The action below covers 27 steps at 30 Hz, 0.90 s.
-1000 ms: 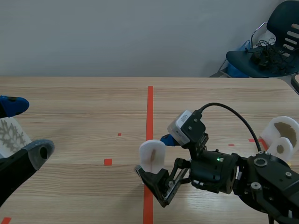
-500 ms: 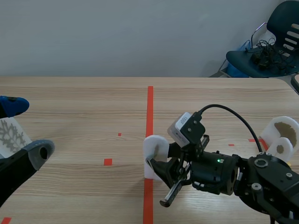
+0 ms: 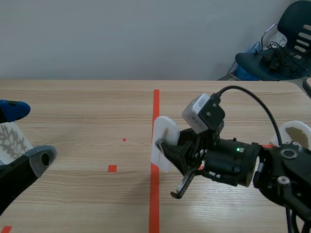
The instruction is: Do the leaf sorting experiment
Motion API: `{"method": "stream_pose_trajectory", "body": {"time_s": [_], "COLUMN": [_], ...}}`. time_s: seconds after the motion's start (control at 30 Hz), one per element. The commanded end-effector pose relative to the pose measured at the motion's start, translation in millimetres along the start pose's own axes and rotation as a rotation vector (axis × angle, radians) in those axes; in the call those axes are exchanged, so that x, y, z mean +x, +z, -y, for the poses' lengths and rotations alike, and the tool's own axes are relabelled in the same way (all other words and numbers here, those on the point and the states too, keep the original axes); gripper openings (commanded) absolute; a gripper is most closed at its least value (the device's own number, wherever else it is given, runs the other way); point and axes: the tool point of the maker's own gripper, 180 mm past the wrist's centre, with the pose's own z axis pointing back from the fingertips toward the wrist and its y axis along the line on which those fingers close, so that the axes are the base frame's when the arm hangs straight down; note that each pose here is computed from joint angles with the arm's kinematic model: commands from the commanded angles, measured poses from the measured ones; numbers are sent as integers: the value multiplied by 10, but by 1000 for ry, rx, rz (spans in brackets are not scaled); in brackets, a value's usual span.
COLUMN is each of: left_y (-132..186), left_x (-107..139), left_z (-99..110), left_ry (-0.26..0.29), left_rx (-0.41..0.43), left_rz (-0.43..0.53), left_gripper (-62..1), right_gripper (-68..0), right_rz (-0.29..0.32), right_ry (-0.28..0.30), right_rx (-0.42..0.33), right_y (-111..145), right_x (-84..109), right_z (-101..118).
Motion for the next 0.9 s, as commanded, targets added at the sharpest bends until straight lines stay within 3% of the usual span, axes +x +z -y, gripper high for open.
{"method": "stream_pose_trajectory", "body": {"time_s": [0.0,0.13,0.23,0.4,0.6,0.87], "left_y": [-30,-30,-30,-30,-30,-30], "left_x": [117,117,117,117,119,124], "left_z": [18,18,18,18,18,17], "left_ry": [-3,-3,-3,-3,-3,-3], "left_rx": [-4,-4,-4,-4,-3,-3], "left_rz": [45,45,44,45,46,49], "left_gripper": [14,14,14,14,14,14], "right_gripper": [-616,-616,-616,-616,-616,-616], "right_rz": [42,59,54,19,-28,-53], "right_ry": [39,68,61,-21,-37,-114], "right_rx": [-41,-126,-190,-313,-493,-594], "right_y": [108,349,559,964,1466,1681], "right_x": [214,365,368,194,54,-229], "right_z": [142,290,374,523,821,1073]}}
